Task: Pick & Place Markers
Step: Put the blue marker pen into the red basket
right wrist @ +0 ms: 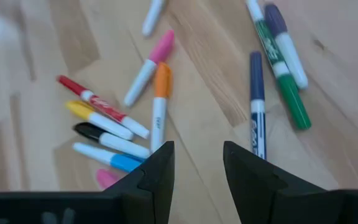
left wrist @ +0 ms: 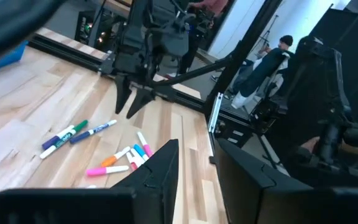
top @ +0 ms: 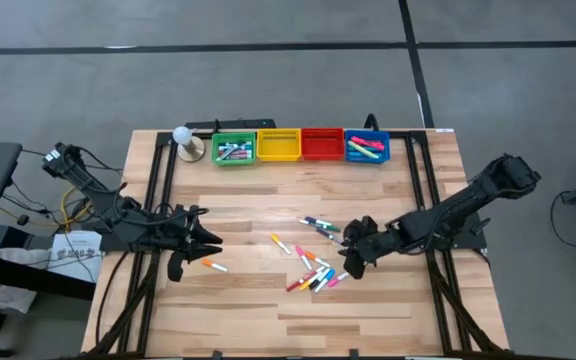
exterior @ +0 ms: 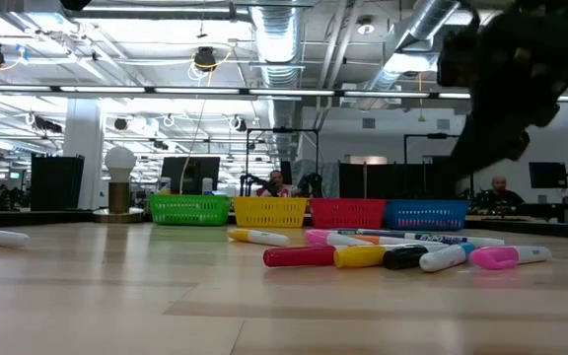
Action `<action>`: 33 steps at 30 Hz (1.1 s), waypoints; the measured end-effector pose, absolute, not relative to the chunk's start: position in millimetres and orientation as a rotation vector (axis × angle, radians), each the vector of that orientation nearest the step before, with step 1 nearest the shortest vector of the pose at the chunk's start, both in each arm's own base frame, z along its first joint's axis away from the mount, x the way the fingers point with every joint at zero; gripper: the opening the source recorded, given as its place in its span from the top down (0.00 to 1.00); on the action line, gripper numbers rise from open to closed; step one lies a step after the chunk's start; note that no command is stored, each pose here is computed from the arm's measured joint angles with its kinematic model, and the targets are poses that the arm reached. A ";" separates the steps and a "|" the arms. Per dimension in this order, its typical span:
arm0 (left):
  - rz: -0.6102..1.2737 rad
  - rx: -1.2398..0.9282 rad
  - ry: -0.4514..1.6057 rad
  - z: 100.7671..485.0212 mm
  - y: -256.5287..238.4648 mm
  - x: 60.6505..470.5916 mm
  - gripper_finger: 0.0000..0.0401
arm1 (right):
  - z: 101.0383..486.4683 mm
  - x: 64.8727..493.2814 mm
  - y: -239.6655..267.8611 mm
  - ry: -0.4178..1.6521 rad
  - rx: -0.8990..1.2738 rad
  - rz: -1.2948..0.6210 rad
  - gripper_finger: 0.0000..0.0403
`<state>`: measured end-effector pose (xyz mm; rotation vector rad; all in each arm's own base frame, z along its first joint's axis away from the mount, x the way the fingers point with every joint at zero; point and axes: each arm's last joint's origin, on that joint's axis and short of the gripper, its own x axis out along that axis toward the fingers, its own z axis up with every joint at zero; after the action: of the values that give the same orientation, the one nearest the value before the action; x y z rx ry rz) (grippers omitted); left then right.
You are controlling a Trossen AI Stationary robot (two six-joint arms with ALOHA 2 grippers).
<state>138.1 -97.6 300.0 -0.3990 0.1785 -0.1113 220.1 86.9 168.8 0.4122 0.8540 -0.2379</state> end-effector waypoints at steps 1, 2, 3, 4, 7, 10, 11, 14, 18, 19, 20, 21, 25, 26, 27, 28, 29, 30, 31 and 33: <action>-0.112 -0.402 0.180 299.9 -97.8 138.2 0.74 | 165.8 221.5 87.3 0.861 0.417 -0.248 0.69; -0.111 -0.407 0.180 299.9 -97.9 138.3 0.74 | 163.8 223.1 87.7 0.867 0.416 -0.260 0.69; -0.111 -0.410 0.181 299.7 -98.0 138.4 0.74 | 162.5 225.7 88.4 0.868 0.406 -0.273 0.69; -0.110 -0.411 0.182 299.5 -98.2 138.6 0.74 | 160.9 228.2 88.5 0.869 0.392 -0.286 0.69; -0.108 -0.413 0.187 298.7 -98.8 139.4 0.74 | 150.9 229.8 84.4 0.920 0.341 -0.330 0.69; -0.107 -0.417 0.190 298.1 -99.4 140.2 0.74 | 141.8 232.5 79.5 0.966 0.336 -0.358 0.69; -0.106 -0.416 0.192 297.9 -99.5 140.3 0.74 | 139.6 233.5 78.7 0.976 0.340 -0.358 0.69; -0.104 -0.419 0.195 297.1 -100.3 141.2 0.74 | 134.1 236.0 77.3 0.996 0.345 -0.361 0.69; -0.102 -0.416 0.202 295.7 -101.6 142.7 0.74 | 123.3 236.3 73.5 1.050 0.320 -0.401 0.69; -0.102 -0.415 0.204 295.3 -101.9 143.1 0.74 | 119.8 237.3 72.4 1.061 0.319 -0.409 0.69; -0.102 -0.414 0.205 295.1 -102.1 143.3 0.74 | 117.8 238.4 71.8 1.069 0.318 -0.414 0.69; -0.101 -0.415 0.206 294.8 -102.5 143.8 0.74 | 114.7 238.8 71.4 1.080 0.311 -0.422 0.69; -0.098 -0.425 0.212 293.8 -103.4 144.9 0.74 | 106.8 238.6 73.0 1.100 0.283 -0.456 0.69; -0.098 -0.427 0.212 293.6 -103.6 145.1 0.74 | 106.4 238.5 73.3 1.101 0.281 -0.458 0.69; -0.096 -0.424 0.216 293.1 -103.7 145.3 0.74 | 106.3 238.3 73.6 1.102 0.279 -0.457 0.70; -0.096 -0.424 0.217 292.9 -103.8 145.4 0.74 | 106.3 238.0 74.3 1.101 0.275 -0.458 0.71; -0.096 -0.424 0.217 292.9 -103.9 145.6 0.74 | 106.9 237.2 74.6 1.099 0.271 -0.458 0.72; -0.096 -0.424 0.217 292.7 -104.1 145.8 0.74 | 107.7 236.6 75.2 1.097 0.271 -0.453 0.74; -0.096 -0.423 0.219 292.4 -104.3 146.0 0.74 | 108.6 236.2 75.2 1.096 0.274 -0.450 0.77; -0.095 -0.423 0.219 292.4 -104.2 146.0 0.74 | 111.4 235.3 75.0 1.093 0.287 -0.439 0.82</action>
<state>146.0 -104.2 292.4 -0.4225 0.2195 -0.0954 235.3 75.0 111.4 0.2868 1.0926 -0.4387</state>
